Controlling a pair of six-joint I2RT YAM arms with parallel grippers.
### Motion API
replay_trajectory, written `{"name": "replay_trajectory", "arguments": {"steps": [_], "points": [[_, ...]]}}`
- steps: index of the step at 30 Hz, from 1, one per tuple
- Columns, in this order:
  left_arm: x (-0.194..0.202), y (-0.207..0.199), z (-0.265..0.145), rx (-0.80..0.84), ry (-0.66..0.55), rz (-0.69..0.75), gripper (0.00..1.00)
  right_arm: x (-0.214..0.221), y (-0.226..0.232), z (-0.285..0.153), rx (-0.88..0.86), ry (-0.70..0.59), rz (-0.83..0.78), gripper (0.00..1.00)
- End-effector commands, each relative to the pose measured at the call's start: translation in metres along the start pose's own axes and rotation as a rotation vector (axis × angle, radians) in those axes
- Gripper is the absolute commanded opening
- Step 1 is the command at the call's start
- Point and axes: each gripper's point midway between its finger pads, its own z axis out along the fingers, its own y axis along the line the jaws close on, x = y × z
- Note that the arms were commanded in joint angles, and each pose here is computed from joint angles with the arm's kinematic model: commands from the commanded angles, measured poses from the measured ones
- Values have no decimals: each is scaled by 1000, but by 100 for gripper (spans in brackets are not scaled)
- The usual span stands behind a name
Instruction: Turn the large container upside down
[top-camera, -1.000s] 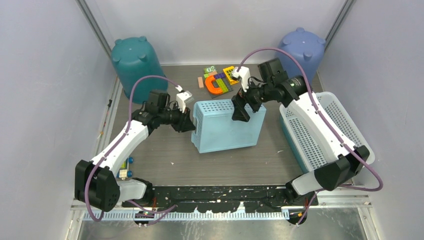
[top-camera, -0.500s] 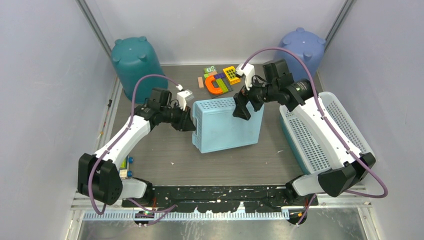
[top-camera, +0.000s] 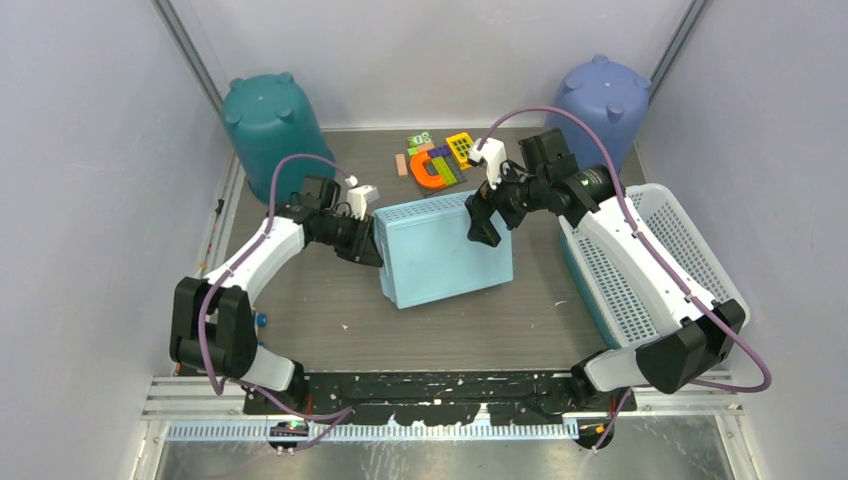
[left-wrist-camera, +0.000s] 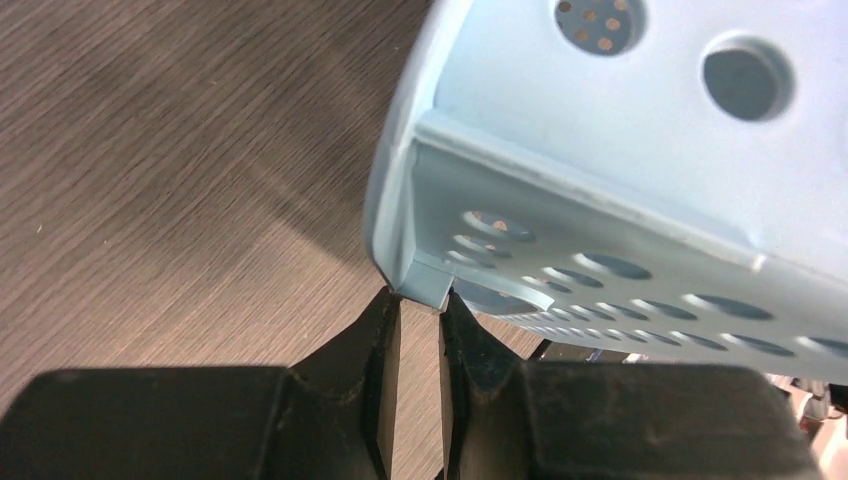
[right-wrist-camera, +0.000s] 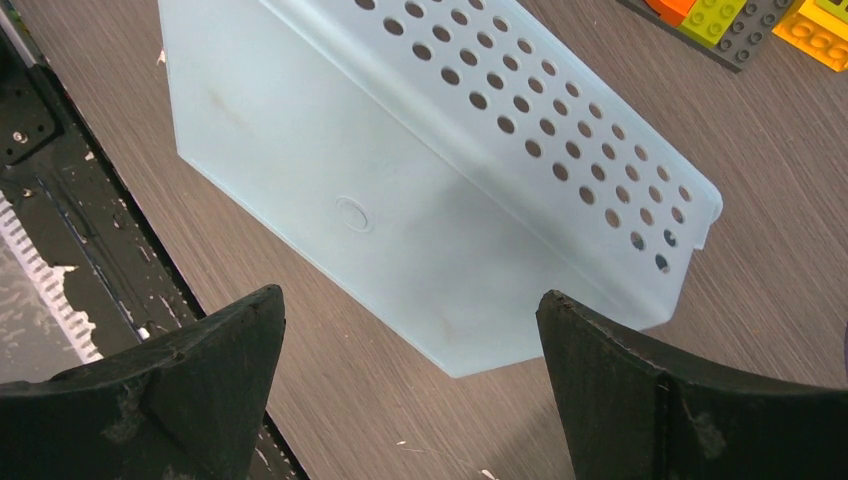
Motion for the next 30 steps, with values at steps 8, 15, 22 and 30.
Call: {"name": "replay_trajectory", "arguments": {"steps": [8,15,22,30], "points": [[-5,19,-8,39,-29,-125,0,0,-14,2,63,-20,-33,100],[-1,32,-8,40,-22,-181,0,-8,-50,6,160,-103,125,100],[5,46,-7,31,-4,-245,0,-17,-87,-1,150,-259,354,100],[11,58,-7,7,10,-326,0,4,-69,46,-98,-228,501,99]]}}
